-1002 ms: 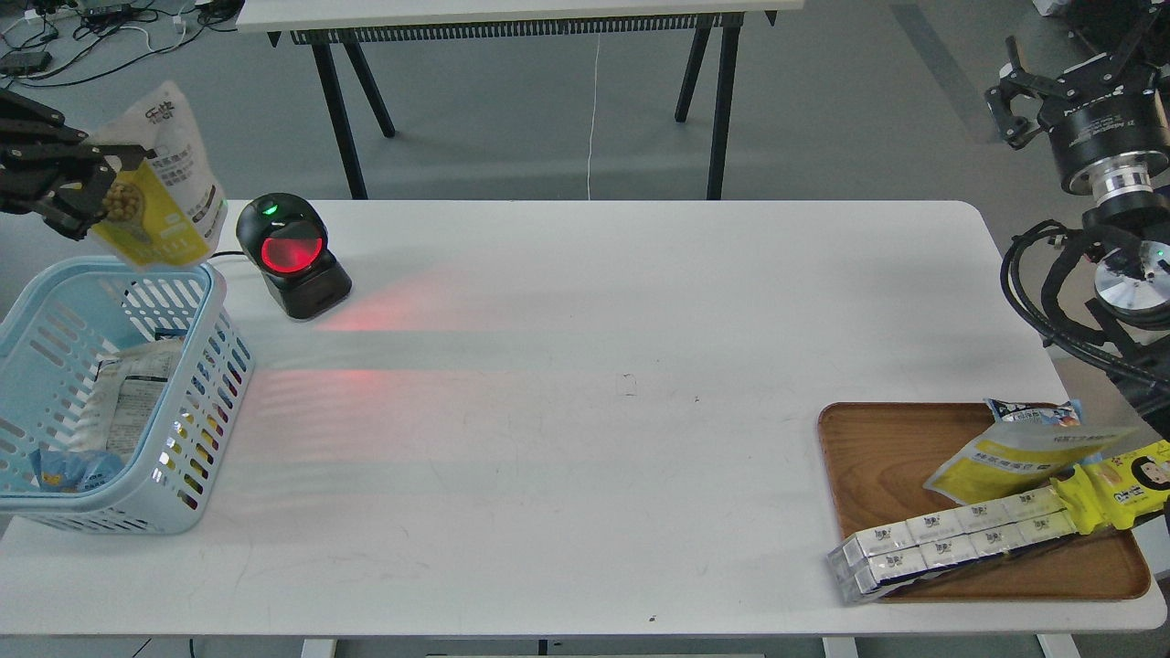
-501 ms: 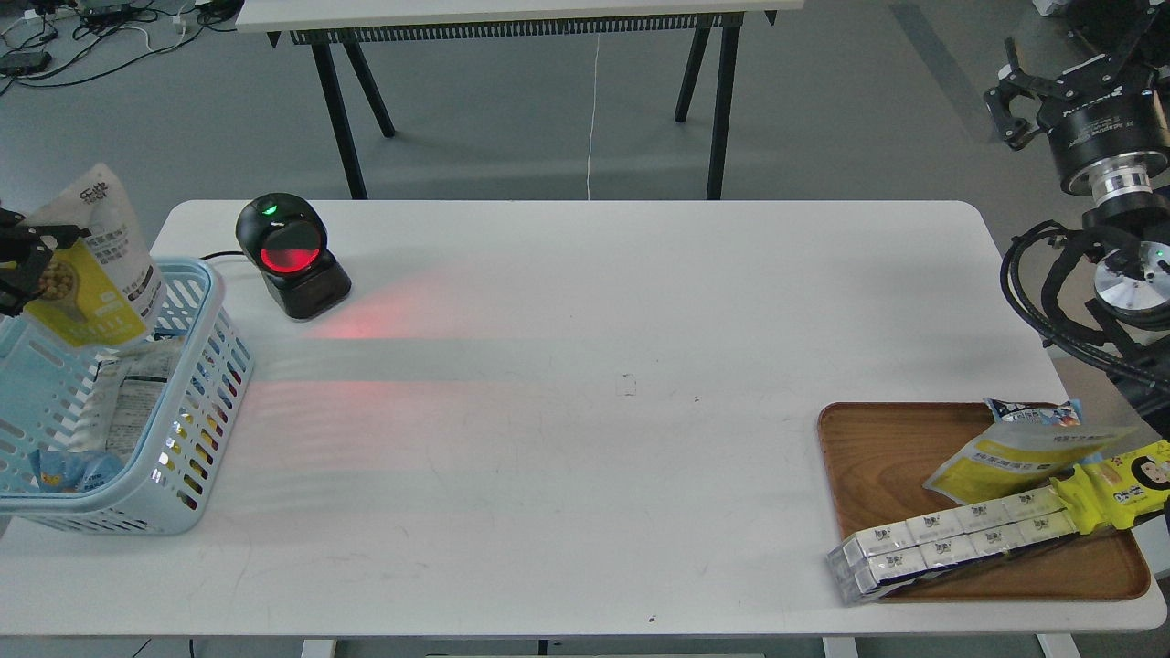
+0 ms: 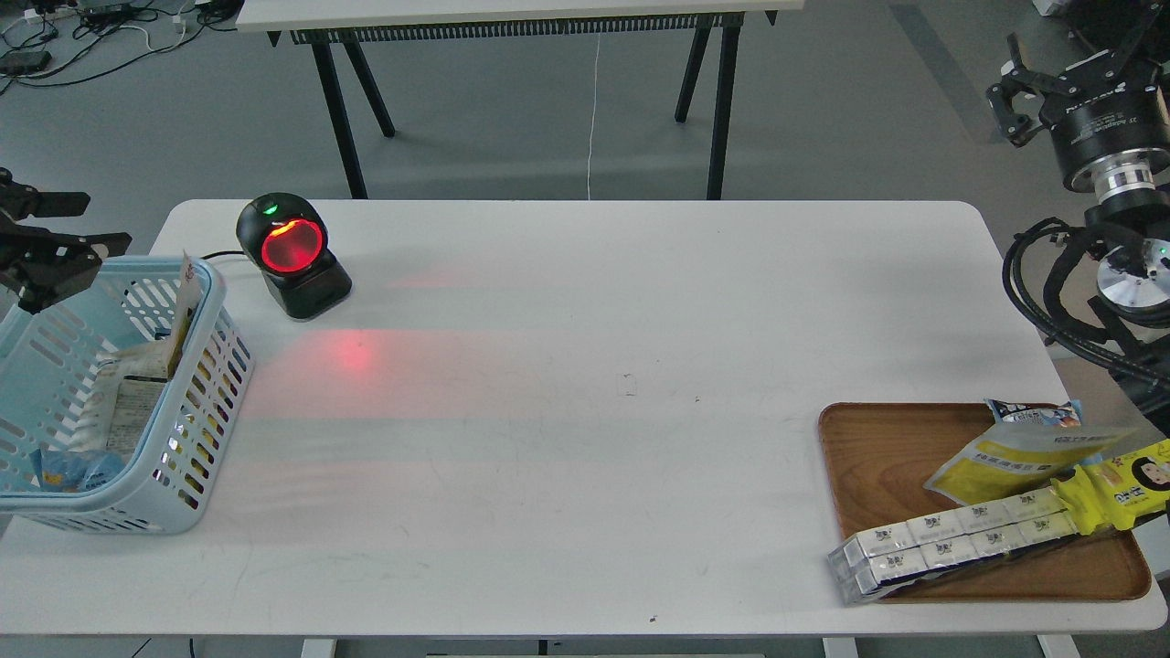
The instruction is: Scan snack and place in basket
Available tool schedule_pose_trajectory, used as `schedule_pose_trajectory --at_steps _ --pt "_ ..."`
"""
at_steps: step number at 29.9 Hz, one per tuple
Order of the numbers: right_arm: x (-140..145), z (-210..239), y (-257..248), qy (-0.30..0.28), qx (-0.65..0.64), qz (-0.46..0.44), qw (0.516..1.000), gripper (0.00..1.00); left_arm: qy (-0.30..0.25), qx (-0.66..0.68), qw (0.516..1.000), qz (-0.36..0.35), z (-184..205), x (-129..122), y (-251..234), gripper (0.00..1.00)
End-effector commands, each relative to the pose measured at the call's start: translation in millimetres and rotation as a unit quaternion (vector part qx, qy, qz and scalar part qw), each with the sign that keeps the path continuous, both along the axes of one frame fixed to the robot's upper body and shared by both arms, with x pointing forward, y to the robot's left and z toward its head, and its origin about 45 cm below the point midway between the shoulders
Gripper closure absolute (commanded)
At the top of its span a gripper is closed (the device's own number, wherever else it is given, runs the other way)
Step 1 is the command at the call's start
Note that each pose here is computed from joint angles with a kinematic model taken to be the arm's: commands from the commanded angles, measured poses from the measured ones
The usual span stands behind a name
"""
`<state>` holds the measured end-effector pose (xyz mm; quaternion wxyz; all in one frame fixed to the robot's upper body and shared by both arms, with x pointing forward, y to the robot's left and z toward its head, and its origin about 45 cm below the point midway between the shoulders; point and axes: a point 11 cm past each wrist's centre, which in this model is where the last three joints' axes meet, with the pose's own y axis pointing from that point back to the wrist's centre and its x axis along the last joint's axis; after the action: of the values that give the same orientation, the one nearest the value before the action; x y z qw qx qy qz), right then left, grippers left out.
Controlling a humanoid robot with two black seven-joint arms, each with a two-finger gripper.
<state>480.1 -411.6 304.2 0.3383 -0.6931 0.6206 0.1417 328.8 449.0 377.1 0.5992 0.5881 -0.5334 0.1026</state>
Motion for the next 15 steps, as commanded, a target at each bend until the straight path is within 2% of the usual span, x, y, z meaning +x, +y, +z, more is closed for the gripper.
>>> schedule_pose_trajectory --at_steps 1,4,10,15 --pt "-0.2 0.9 -2.0 0.000 -0.002 -0.002 1.000 0.01 -0.021 -0.202 0.979 0.026 24.9 18.1 -25.6 0.04" --pt "0.5 4.8 -2.5 -0.005 -0.001 -0.003 1.000 0.01 -0.027 -0.346 0.937 0.032 38.3 37.2 -47.0 0.03" --pt "1.7 11.4 -4.6 -0.011 0.000 -0.005 1.000 0.01 -0.023 -0.553 0.833 0.009 53.1 85.2 -99.8 0.01" --pt "6.1 18.4 1.5 -0.017 0.004 0.002 1.000 0.01 -0.001 -0.722 0.691 0.028 50.1 128.4 -127.5 0.01"
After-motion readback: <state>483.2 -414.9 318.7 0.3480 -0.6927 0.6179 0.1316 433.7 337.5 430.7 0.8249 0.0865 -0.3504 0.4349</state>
